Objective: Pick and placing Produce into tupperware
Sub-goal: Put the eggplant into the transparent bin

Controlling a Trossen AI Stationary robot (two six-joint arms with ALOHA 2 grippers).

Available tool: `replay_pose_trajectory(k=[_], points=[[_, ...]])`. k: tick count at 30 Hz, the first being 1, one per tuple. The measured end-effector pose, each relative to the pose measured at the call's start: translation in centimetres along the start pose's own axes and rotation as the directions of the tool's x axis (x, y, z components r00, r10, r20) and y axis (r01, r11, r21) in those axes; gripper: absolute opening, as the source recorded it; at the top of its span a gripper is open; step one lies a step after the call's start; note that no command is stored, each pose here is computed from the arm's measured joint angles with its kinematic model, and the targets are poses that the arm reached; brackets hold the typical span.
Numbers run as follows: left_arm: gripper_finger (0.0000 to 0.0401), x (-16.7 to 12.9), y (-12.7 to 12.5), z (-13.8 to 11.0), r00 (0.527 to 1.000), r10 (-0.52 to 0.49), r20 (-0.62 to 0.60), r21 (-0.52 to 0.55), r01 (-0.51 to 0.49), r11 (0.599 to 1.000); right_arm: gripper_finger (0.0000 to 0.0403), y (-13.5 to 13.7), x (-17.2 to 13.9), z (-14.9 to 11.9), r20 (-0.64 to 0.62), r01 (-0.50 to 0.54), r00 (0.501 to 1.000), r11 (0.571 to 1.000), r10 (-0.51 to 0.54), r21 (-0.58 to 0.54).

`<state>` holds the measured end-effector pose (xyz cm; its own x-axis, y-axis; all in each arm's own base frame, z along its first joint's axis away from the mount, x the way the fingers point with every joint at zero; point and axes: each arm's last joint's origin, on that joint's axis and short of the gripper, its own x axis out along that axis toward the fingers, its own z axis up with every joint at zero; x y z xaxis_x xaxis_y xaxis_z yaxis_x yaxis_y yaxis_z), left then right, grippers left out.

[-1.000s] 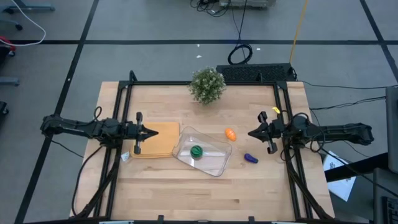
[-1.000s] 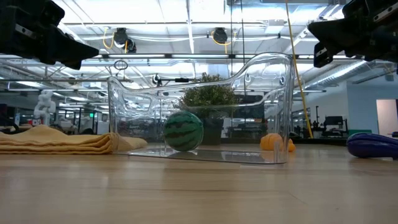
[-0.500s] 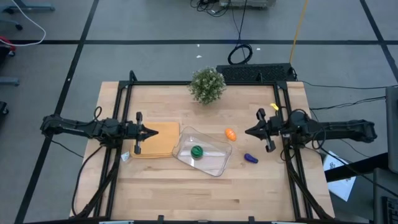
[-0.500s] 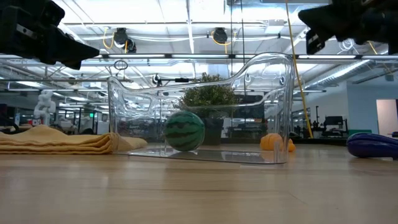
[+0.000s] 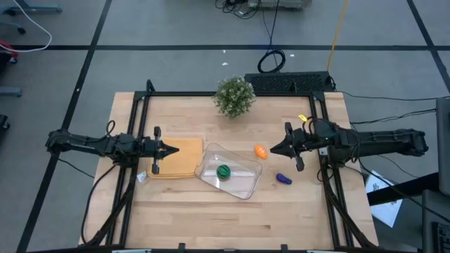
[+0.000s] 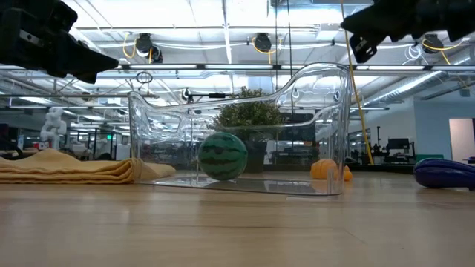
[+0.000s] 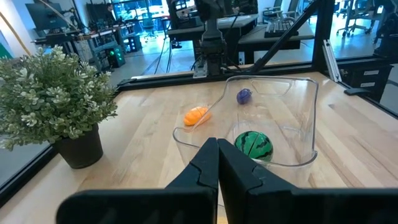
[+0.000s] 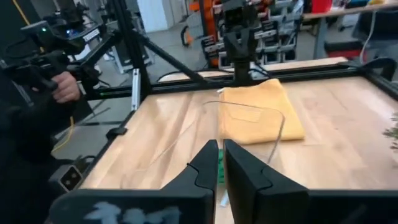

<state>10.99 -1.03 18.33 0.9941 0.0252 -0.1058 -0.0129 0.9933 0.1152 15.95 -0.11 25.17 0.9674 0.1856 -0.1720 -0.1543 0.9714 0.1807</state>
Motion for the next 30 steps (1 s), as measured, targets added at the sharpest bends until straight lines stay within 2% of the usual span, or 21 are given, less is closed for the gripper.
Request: replay_pose_trajectory(k=[6,15,18,21,26,30], points=[[0.0003,0.0,0.0,0.0,1.000,0.000,-0.001,0.000,0.000,1.000,0.0049,1.0,0.5,2.2,-0.106,0.000,0.994,0.998,0.006,0.059],[0.0003,0.0,0.0,-0.2,1.000,-0.002,-0.026,0.005,0.003,1.000,0.0185,1.9,0.9,2.6,-0.223,0.038,0.975,0.984,0.001,0.172],[0.0003,0.0,0.0,-0.3,1.000,-0.003,-0.028,0.004,0.003,1.000,0.0217,2.2,0.9,2.0,-0.279,0.051,0.960,0.974,0.013,0.220],[0.0003,0.0,0.0,-0.3,1.000,-0.003,-0.030,0.005,0.003,1.000,0.0231,2.5,1.1,1.5,-0.325,0.065,0.945,0.961,0.027,0.269],[0.0003,0.0,0.0,-0.3,1.000,-0.003,-0.031,0.004,0.003,1.000,0.0232,3.2,1.9,0.8,-0.384,0.071,0.921,0.943,0.063,0.325],[0.0003,0.0,0.0,-0.3,0.999,-0.003,-0.033,0.002,0.003,1.000,0.0232,3.5,2.3,0.1,-0.473,0.121,0.878,0.926,0.068,0.357]])
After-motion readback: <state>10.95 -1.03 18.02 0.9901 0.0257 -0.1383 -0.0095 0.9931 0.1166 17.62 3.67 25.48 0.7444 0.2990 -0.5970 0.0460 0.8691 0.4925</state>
